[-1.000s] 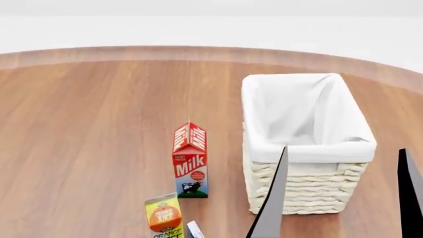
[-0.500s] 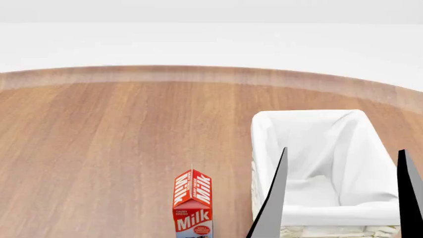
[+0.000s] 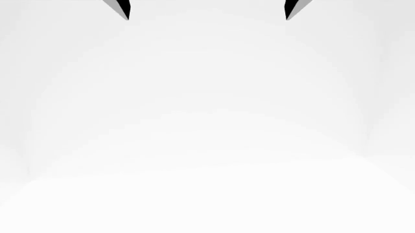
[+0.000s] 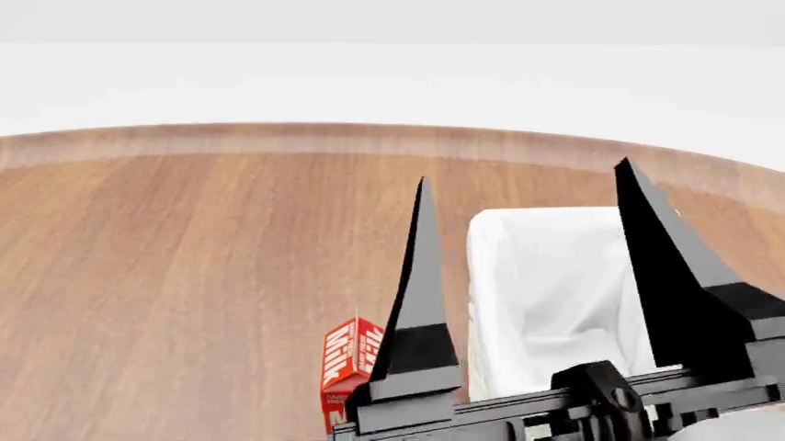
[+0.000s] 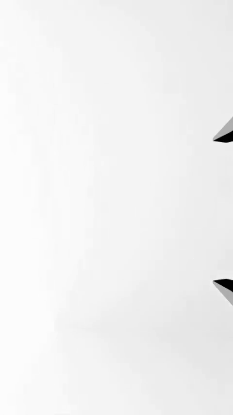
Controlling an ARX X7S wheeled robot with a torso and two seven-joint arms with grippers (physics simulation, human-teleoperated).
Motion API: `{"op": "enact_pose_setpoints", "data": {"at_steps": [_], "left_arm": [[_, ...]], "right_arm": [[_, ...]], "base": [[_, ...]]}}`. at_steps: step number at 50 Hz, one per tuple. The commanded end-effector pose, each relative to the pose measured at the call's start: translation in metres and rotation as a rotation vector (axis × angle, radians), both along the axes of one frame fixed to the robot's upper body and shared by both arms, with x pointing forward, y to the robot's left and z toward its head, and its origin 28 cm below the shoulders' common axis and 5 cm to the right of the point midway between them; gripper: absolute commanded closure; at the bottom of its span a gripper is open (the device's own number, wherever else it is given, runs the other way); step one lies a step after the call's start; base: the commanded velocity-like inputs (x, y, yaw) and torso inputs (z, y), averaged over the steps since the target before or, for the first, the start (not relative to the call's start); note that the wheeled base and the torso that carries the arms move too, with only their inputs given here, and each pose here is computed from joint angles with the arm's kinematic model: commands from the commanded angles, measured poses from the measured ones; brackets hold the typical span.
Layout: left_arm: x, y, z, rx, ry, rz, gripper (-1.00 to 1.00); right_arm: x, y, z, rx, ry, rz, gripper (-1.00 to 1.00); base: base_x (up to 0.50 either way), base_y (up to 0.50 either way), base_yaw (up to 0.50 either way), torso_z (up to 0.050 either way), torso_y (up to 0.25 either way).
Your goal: Pick up the alphabet soup and the tomato sauce, and put them in the basket.
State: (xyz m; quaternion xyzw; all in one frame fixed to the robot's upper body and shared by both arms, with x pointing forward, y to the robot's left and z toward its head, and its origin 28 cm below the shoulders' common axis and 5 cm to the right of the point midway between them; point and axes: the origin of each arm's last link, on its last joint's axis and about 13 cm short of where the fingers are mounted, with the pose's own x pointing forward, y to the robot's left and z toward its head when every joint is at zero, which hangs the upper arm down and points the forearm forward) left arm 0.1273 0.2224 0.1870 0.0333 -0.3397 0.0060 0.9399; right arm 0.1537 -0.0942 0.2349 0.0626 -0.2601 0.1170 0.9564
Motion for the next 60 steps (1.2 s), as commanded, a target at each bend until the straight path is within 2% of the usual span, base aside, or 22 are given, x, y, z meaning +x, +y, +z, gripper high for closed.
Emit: {"op": "enact_pose_setpoints", "data": {"at_steps": [1, 6, 7, 13, 14, 18, 22, 24, 26, 37, 44, 60], "left_arm": [[-0.001, 0.0, 0.004, 0.005, -0.002, 0.005, -1.0], [-0.003, 0.0, 0.008, 0.013, -0.006, 0.012, -1.0], [-0.004, 0.0, 0.009, 0.009, -0.01, 0.01, -1.0], [-0.005, 0.0, 0.008, 0.014, -0.009, 0.011, -1.0], [-0.005, -0.001, 0.008, 0.015, -0.01, 0.007, -1.0], [-0.004, -0.002, 0.007, 0.016, -0.007, 0.004, -1.0], [-0.005, -0.003, 0.008, 0.016, -0.007, 0.005, -1.0], [-0.004, -0.003, 0.007, 0.018, -0.005, 0.004, -1.0], [-0.004, -0.004, 0.006, 0.021, -0.003, 0.002, -1.0], [-0.004, -0.004, 0.005, 0.019, -0.003, 0.004, -1.0], [-0.004, -0.004, 0.002, 0.02, 0.003, 0.005, -1.0], [-0.003, -0.005, 0.002, 0.02, 0.007, 0.0, -1.0]], "right_arm": [[-0.01, -0.019, 0.031, -0.128, 0.422, -0.084, -1.0], [-0.012, -0.025, 0.017, -0.23, 0.538, -0.097, -1.0], [-0.013, -0.028, 0.007, -0.287, 0.577, -0.12, -1.0], [-0.036, -0.033, -0.042, -0.327, 0.751, -0.124, -1.0], [-0.041, -0.034, -0.047, -0.373, 0.802, -0.122, -1.0], [-0.052, -0.037, -0.077, -0.385, 0.914, -0.125, -1.0], [-0.06, -0.041, -0.095, -0.369, 1.009, -0.145, -1.0], [-0.067, -0.041, -0.094, -0.352, 1.055, -0.142, -1.0], [-0.076, -0.041, -0.109, -0.353, 1.11, -0.15, -1.0], [-0.098, -0.036, -0.117, -0.376, 1.198, -0.141, -1.0], [-0.108, -0.033, -0.123, -0.437, 1.258, -0.142, -1.0], [-0.126, -0.031, -0.133, -0.455, 1.331, -0.126, -1.0]], "base": [[0.0, 0.0, 0.0, 0.0, 0.0], [0.0, 0.0, 0.0, 0.0, 0.0], [0.0, 0.0, 0.0, 0.0, 0.0], [0.0, 0.0, 0.0, 0.0, 0.0], [0.0, 0.0, 0.0, 0.0, 0.0], [0.0, 0.0, 0.0, 0.0, 0.0], [0.0, 0.0, 0.0, 0.0, 0.0], [0.0, 0.0, 0.0, 0.0, 0.0], [0.0, 0.0, 0.0, 0.0, 0.0], [0.0, 0.0, 0.0, 0.0, 0.0], [0.0, 0.0, 0.0, 0.0, 0.0], [0.0, 0.0, 0.0, 0.0, 0.0]]}}
